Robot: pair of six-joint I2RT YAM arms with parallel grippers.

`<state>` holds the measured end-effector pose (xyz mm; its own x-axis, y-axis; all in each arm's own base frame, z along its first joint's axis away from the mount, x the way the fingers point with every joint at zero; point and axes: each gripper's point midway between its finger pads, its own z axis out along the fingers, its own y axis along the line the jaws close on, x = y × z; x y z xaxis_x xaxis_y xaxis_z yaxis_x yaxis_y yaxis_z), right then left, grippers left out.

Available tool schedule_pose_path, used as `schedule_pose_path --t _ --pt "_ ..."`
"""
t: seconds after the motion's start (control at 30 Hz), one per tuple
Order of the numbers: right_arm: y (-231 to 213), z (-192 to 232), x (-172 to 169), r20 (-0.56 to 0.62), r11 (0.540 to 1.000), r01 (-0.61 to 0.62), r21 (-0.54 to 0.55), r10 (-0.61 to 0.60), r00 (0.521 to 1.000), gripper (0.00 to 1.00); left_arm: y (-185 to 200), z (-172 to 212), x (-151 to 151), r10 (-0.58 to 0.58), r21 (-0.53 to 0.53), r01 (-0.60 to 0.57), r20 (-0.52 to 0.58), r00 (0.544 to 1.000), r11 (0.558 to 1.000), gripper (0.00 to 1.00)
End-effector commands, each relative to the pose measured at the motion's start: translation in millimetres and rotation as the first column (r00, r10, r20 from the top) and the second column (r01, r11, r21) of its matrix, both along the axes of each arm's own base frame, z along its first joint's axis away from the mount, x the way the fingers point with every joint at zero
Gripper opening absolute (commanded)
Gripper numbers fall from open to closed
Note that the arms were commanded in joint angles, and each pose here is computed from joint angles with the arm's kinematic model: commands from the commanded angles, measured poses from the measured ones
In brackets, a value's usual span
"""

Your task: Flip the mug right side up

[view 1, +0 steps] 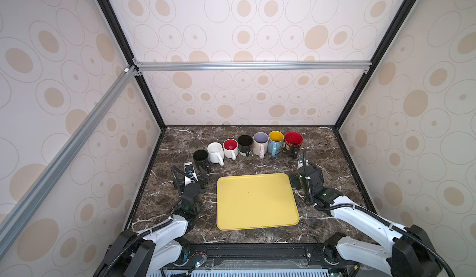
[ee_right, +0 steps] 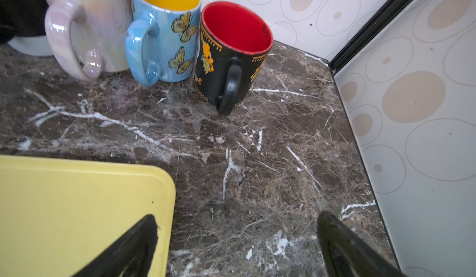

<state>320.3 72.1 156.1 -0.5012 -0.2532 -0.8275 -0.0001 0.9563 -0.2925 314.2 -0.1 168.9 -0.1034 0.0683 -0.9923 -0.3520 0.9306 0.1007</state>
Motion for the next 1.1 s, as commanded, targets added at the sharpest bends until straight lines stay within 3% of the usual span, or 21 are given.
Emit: schedule_pose_path --t 0.0,0.17,0.33,0.43,0.57,0.63,0.9,0.97,1.03,1.07 --pt "-4.9 16.3 1.2 0.055 1.000 -0.003 0.029 0.001 0.998 0.98 6.1 24.2 4.8 -0.021 -0.021 0.023 0.101 0.995 1.000 1.00" --pt "-8.1 13.4 2.5 0.058 0.998 0.003 0.063 -0.006 0.998 0.99 21.1 -0.2 8.8 -0.006 -0.013 0.006 0.035 0.999 1.000 1.00" --pt "-22.9 1.7 11.3 0.059 0.995 0.038 0.094 -0.044 0.997 0.99 24.5 -15.0 22.1 -0.064 -0.026 0.064 0.022 0.998 0.998 1.00" --pt "-42.5 1.5 17.0 0.075 0.990 0.099 0.099 -0.106 0.991 0.99 25.8 -8.2 31.8 -0.093 -0.005 0.094 0.078 0.993 0.996 1.00" --pt "-75.1 4.8 26.5 0.129 0.977 0.168 0.133 -0.185 0.974 0.99 23.4 -32.2 53.7 -0.168 -0.021 0.169 0.043 0.985 0.985 1.00" --pt "-84.5 -0.3 32.4 0.138 0.974 0.185 0.131 -0.202 0.970 0.99 21.3 -41.6 61.8 -0.187 -0.039 0.186 -0.026 0.982 0.982 1.00" --pt "-79.7 -44.8 64.5 0.166 0.976 0.099 0.195 -0.132 0.977 0.98 22.6 -39.1 61.7 -0.188 -0.032 0.188 -0.001 0.982 0.982 1.00" --pt "-89.9 -62.3 68.2 0.161 0.964 0.136 0.226 -0.175 0.971 0.98 22.9 -37.8 61.7 -0.186 -0.030 0.186 0.004 0.983 0.982 1.00" --pt "-74.8 -60.8 72.2 0.231 0.982 0.054 0.183 -0.096 0.968 0.98 22.7 -38.2 61.7 -0.187 -0.032 0.187 0.001 0.982 0.982 1.00" --pt "-73.8 -65.2 69.7 0.173 0.984 0.074 0.163 -0.102 0.980 0.98 23.1 -38.9 61.6 -0.186 -0.032 0.185 -0.001 0.983 0.982 1.00"
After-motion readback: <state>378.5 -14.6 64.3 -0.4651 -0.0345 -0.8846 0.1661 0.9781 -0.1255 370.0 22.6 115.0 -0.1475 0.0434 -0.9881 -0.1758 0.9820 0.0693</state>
